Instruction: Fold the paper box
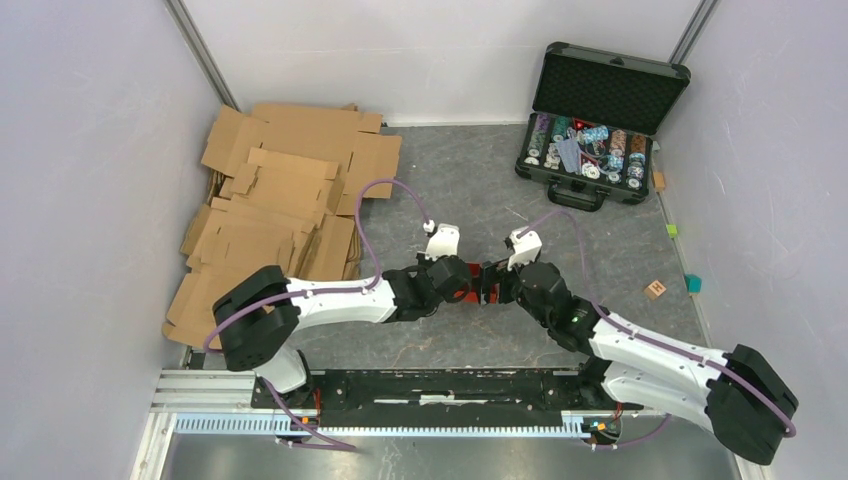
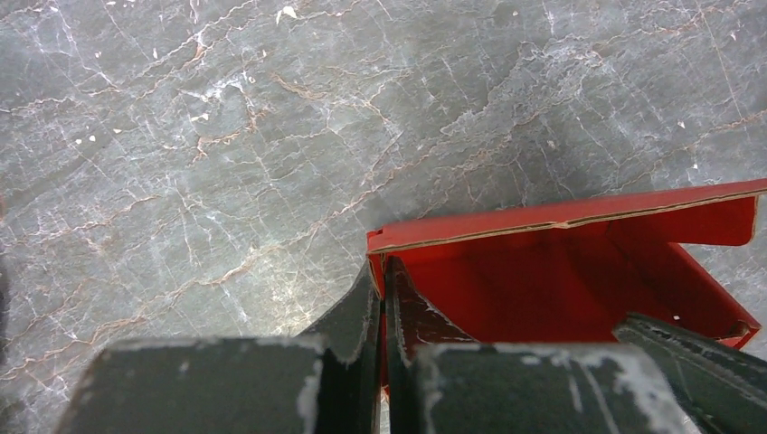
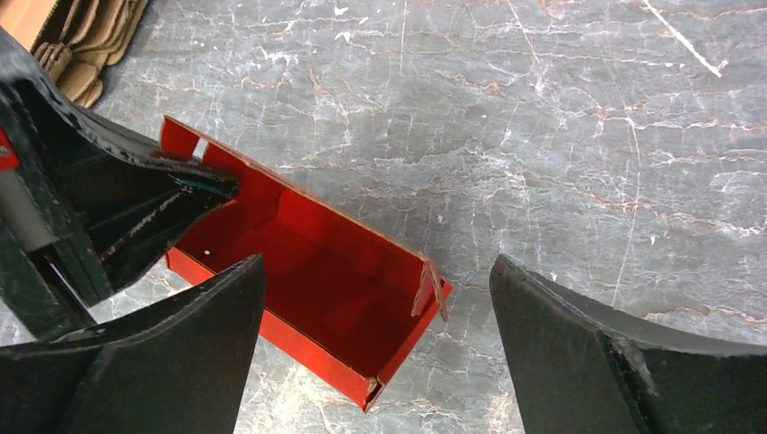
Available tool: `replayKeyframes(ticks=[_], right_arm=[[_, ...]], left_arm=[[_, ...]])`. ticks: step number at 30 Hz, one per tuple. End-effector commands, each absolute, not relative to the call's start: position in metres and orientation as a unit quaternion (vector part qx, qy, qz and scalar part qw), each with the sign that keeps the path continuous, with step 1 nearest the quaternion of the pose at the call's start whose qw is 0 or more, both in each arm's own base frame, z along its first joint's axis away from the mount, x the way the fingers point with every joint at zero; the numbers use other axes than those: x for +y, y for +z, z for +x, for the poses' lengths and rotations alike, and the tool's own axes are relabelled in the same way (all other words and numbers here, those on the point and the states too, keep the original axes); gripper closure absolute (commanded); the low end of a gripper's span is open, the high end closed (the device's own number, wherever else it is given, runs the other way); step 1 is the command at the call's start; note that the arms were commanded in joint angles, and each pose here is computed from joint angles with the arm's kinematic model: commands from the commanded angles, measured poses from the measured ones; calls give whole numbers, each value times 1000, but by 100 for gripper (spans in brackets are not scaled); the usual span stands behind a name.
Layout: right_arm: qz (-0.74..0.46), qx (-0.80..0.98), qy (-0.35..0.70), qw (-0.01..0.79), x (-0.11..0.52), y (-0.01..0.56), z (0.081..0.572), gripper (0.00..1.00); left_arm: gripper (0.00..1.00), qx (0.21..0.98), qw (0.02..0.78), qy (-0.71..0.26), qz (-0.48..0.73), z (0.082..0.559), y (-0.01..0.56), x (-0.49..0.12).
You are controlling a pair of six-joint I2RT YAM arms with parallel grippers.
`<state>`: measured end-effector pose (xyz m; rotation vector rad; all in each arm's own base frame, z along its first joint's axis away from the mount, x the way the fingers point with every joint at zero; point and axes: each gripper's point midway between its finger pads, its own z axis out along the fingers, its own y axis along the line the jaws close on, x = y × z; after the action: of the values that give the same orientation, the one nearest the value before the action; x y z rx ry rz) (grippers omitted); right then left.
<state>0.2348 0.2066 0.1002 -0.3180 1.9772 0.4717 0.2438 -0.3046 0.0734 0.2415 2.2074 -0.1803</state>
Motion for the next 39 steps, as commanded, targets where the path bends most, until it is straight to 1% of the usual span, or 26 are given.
replayKeyframes(ticks=[1, 6, 12, 14, 19, 23, 37, 39], right_arm=[[-95, 812, 217, 534, 209, 135, 240, 2], [-53, 804, 224, 548, 201, 163, 245, 2], [-8, 809, 219, 545, 190, 167, 253, 2], [-11, 820, 222, 527, 192, 158, 255, 4], [-7, 849, 236, 473, 191, 116, 252, 14], [11, 853, 282, 440, 188, 92, 244, 19], [2, 871, 311, 380, 188, 47, 208, 21], [3, 871, 312, 380, 187, 45, 206, 21]], left_arm=[[98, 876, 467, -31, 116, 245, 72, -299], [98, 869, 479, -9, 127, 242, 72, -302], [98, 859, 492, 12, 137, 236, 72, -305], [98, 859, 493, 8, 138, 234, 73, -306], [98, 863, 483, -12, 149, 227, 75, -311], [98, 867, 471, -31, 159, 220, 75, -314], [76, 878, 432, -110, 176, 196, 83, -322], [68, 878, 423, -124, 185, 191, 85, -325]])
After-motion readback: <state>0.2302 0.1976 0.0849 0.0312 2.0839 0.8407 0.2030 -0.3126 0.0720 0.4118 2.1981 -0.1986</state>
